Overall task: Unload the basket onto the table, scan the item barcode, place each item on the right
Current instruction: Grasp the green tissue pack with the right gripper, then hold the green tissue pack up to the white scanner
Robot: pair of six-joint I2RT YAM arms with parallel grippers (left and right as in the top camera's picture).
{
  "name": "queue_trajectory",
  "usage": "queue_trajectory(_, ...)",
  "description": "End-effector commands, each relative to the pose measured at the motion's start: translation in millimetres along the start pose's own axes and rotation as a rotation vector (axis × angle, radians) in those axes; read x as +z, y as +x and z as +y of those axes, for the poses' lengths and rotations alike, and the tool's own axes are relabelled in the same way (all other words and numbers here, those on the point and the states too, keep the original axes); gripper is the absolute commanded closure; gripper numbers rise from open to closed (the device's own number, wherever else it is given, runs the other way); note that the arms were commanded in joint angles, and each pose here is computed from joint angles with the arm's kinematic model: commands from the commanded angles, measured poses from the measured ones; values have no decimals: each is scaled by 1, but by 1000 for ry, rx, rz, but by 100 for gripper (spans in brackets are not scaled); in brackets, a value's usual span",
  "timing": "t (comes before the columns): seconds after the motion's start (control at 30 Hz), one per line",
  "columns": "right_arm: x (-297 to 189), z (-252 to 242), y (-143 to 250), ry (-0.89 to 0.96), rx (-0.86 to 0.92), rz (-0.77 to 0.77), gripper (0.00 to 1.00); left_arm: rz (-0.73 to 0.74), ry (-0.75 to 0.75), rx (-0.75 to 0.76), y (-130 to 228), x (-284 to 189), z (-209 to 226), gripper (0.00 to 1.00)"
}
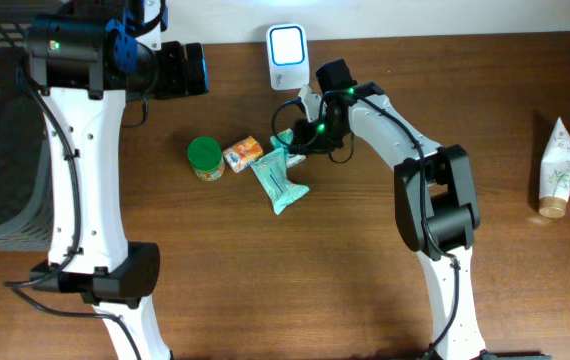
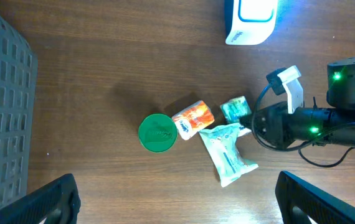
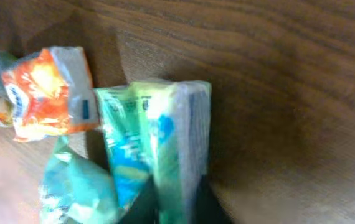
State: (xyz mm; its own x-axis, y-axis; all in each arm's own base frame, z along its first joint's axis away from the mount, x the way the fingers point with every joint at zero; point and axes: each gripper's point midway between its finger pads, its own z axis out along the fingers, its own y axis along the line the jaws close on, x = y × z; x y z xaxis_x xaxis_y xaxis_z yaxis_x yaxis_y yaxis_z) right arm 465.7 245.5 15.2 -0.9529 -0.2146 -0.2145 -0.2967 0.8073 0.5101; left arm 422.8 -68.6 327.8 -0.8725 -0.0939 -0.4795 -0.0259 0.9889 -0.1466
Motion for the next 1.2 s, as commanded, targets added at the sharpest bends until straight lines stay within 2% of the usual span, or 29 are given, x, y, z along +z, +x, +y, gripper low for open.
queue_trajectory(0.0,-7,15,10,-52,16,35,96,-24,6,16,-2,-9,-1,1)
queue_trajectory(0.1,-57,37,-7,-290,80,12,96,-24,6,17,-2,-9,-1,1)
queue_trajectory(0.23,-135,32,-30,-668,160,-91,96,-25,6,17,-2,-9,-1,1)
queue_trajectory(0.3,-151,28,-33,-736,164,-120,96,-24,6,17,-2,-9,-1,1)
queue_trajectory(0.4,-173,56,-31,-926,31,-163,96,-24,6,16,-2,-9,-1,1)
queue_trajectory(0.47,-173,69,-29,-967,2,-155,96,-25,6,17,-2,-9,-1,1)
queue_trajectory(0.67,-165,83,-27,-971,-78,-160,96,-24,6,17,-2,-9,-1,1)
queue_trajectory(0.8,-160,94,-24,-963,-272,-237,96,-25,6,17,-2,-9,-1,1)
queue_trajectory(1.0,-157,92,-25,-945,-271,-234,96,-25,4,13,-2,-9,1,1)
queue_trajectory(1.03,-141,80,-25,-832,-221,-192,96,-25,4,14,-2,-9,0,1)
queue_trajectory(1.1,-97,32,-27,-439,-27,-91,96,-24,6,17,-2,-9,-1,1)
queue_trajectory(1.17,-86,-10,-28,-114,86,-67,96,-24,6,17,-2,-9,-1,1)
